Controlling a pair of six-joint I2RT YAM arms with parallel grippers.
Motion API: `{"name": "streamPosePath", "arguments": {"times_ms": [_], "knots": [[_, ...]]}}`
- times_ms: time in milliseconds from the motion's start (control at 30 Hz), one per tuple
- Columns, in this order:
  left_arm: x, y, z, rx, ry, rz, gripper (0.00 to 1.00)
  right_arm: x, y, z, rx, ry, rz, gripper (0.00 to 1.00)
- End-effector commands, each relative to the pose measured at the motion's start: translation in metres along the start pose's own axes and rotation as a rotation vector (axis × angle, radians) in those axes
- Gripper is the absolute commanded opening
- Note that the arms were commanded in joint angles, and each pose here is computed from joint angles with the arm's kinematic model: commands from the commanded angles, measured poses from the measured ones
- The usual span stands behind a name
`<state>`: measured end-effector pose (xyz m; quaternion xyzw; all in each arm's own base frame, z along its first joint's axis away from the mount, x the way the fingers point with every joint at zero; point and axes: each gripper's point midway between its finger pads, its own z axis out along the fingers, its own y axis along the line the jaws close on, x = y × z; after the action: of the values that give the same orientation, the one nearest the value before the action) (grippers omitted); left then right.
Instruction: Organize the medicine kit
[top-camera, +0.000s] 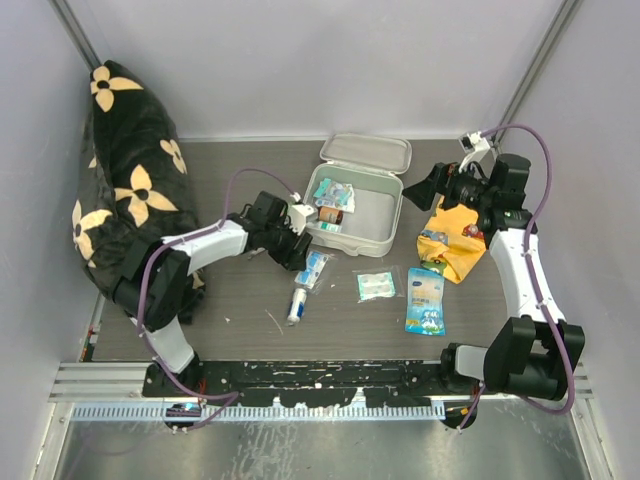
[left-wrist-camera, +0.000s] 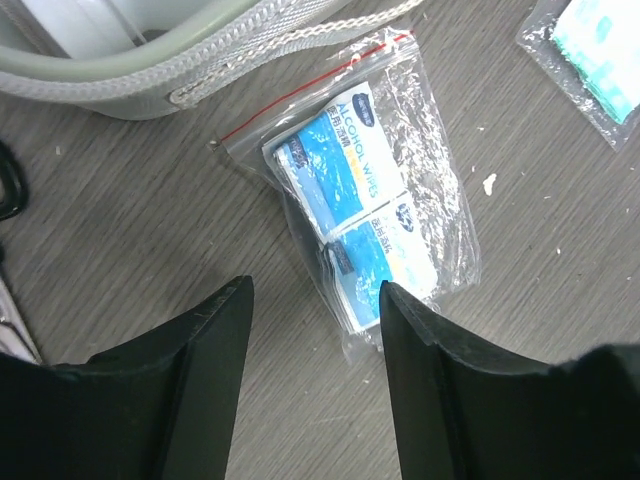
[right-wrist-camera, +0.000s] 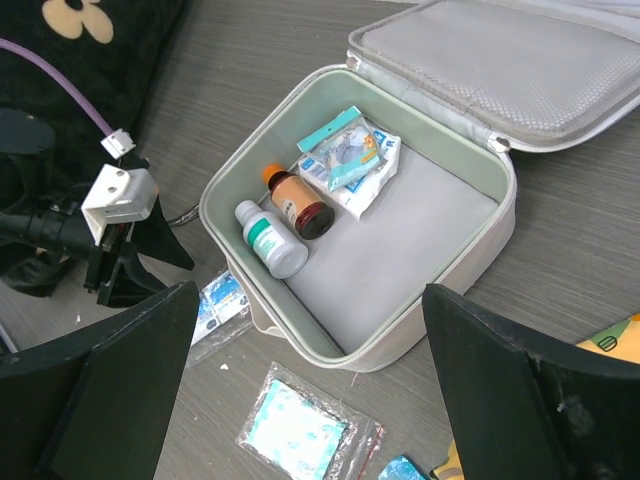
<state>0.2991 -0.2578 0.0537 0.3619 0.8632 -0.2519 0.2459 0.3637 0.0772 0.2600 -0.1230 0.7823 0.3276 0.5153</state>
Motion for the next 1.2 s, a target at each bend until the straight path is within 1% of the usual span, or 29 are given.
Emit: {"name": "streamPosePath", "arguments": {"times_ms": [0,133,300,667,867,967,1167], "knots": [[-0.032,-0.007,0.007,0.043,-0.083,0.006,0.54,-0.011,0.001,-0.002,-0.003,-0.050,-0.069,1.00],[-0.026,-0.012,0.017,0.067,-0.060,-0.019,0.49,-0.008,0.000,-0.001,-0.007,-0.046,-0.062,1.00],[-0.019,-0.013,0.026,0.074,-0.032,-0.038,0.39,-0.004,-0.002,0.001,-0.009,-0.038,-0.058,1.00],[-0.018,-0.020,0.029,0.116,-0.019,-0.073,0.13,0.001,-0.006,0.004,-0.010,-0.026,-0.057,1.00],[-0.025,-0.024,0.020,0.131,-0.024,-0.045,0.01,0.003,-0.011,0.005,0.002,-0.020,-0.059,1.00],[-0.028,-0.028,0.013,0.145,-0.016,-0.008,0.00,0.004,-0.012,0.006,0.004,-0.017,-0.061,1.00],[-0.037,-0.038,-0.011,0.188,-0.015,0.130,0.00,0.006,-0.013,0.007,0.000,-0.010,-0.054,1.00]]}}
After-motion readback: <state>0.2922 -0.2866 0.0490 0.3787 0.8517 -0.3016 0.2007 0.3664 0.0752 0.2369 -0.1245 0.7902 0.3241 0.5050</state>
